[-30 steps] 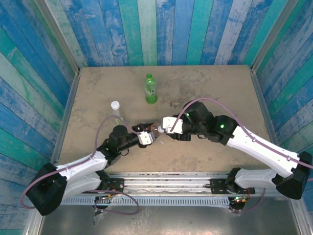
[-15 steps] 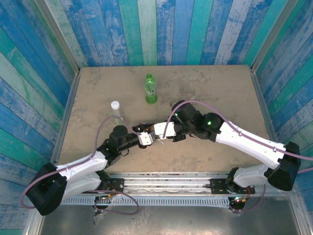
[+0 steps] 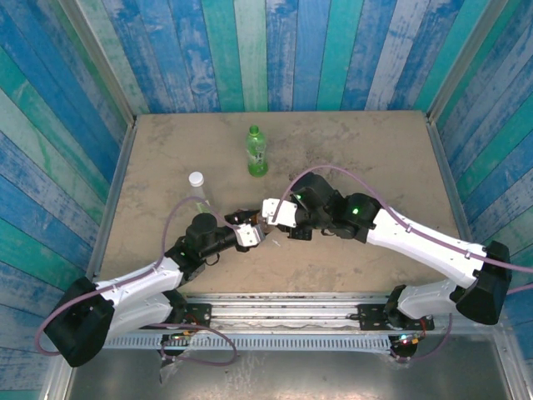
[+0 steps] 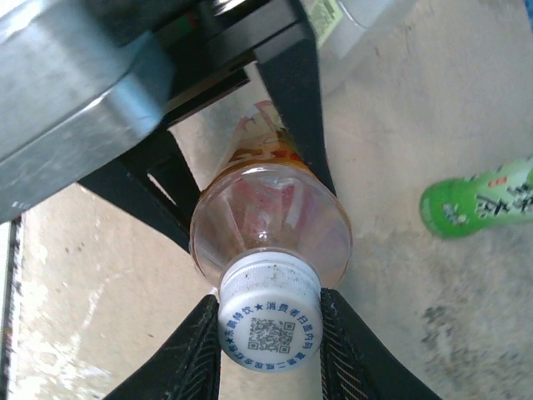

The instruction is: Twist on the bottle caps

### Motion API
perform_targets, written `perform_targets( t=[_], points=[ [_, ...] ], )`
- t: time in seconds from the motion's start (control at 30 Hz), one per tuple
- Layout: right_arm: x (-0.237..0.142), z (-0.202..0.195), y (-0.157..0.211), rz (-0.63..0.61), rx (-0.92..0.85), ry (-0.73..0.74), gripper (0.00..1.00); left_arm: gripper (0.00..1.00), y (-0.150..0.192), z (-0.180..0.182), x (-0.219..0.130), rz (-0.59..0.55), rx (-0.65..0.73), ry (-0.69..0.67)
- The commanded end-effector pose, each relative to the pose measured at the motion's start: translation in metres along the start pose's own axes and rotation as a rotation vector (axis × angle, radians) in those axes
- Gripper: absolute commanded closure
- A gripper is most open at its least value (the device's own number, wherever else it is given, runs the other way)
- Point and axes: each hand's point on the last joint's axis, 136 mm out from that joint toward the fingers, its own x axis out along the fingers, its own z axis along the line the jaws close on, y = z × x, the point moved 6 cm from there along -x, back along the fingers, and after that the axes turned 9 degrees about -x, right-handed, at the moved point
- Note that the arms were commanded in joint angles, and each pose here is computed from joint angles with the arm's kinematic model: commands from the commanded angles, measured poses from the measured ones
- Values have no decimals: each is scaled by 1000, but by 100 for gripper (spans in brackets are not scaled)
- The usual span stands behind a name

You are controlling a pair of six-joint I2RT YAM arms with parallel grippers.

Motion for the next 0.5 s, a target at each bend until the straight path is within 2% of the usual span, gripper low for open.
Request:
perform_targets(
  t=[0.0, 0.27, 0.37, 0.47],
  points=[
    [-2, -10, -1, -15, 276, 70, 99, 47, -1, 0, -3, -19, 13, -13],
    [-2, -8, 6, -27, 552, 69, 99, 47, -4, 1, -4, -28, 12, -16],
    [2, -11, 10, -17, 752, 92, 99, 47, -4, 1, -5, -25, 11, -20],
    [9, -9, 19, -14, 1026, 86, 100, 47, -3, 1, -5, -21, 13, -26]
  ],
)
